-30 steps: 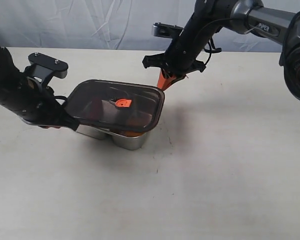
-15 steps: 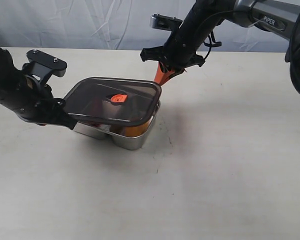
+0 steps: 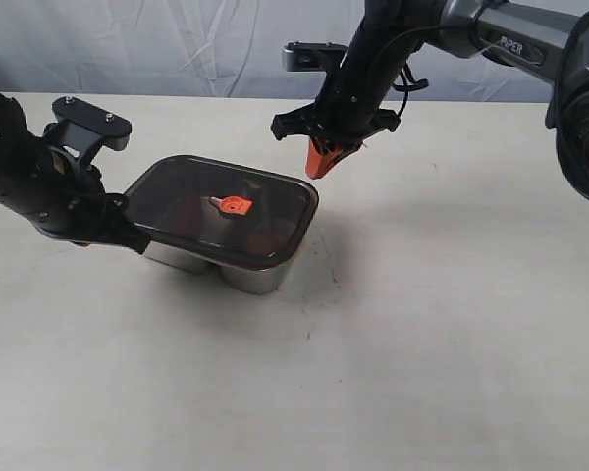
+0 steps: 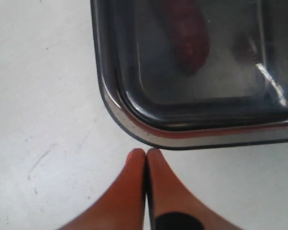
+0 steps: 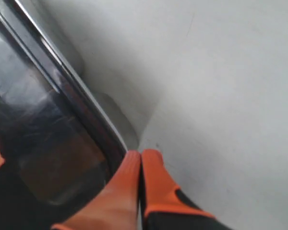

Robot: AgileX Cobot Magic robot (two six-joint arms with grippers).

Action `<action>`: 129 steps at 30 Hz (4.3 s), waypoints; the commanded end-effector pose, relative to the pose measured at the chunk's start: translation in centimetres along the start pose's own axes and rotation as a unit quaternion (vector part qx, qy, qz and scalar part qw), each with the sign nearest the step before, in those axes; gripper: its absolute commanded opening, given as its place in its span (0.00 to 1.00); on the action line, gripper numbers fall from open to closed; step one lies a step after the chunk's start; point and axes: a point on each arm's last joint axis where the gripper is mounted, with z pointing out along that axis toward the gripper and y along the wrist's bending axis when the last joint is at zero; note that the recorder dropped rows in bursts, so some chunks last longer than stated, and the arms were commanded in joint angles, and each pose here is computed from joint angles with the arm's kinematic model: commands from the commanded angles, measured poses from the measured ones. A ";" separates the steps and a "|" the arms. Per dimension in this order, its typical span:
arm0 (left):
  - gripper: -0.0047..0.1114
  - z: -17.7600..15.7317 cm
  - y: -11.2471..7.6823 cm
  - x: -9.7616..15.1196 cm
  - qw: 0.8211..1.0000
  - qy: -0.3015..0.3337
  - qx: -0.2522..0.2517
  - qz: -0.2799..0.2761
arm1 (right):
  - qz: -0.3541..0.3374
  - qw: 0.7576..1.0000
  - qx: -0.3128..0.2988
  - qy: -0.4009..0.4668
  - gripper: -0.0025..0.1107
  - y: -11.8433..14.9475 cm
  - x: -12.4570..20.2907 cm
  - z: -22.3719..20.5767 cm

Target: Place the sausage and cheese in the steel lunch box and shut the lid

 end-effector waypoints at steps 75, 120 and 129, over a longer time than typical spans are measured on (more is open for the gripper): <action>0.04 0.9 3.3 -6.7 0.994 -0.026 0.106 -0.017 | -0.036 0.999 0.004 0.018 0.01 8.2 4.9 -2.0; 0.04 -5.5 5.2 -6.9 1.000 -0.007 -0.005 0.029 | -0.024 0.998 0.007 0.056 0.01 7.1 5.0 2.0; 0.04 -2.9 4.3 -4.4 0.992 0.114 0.046 0.013 | -0.035 0.999 0.017 0.027 0.01 7.3 4.6 0.3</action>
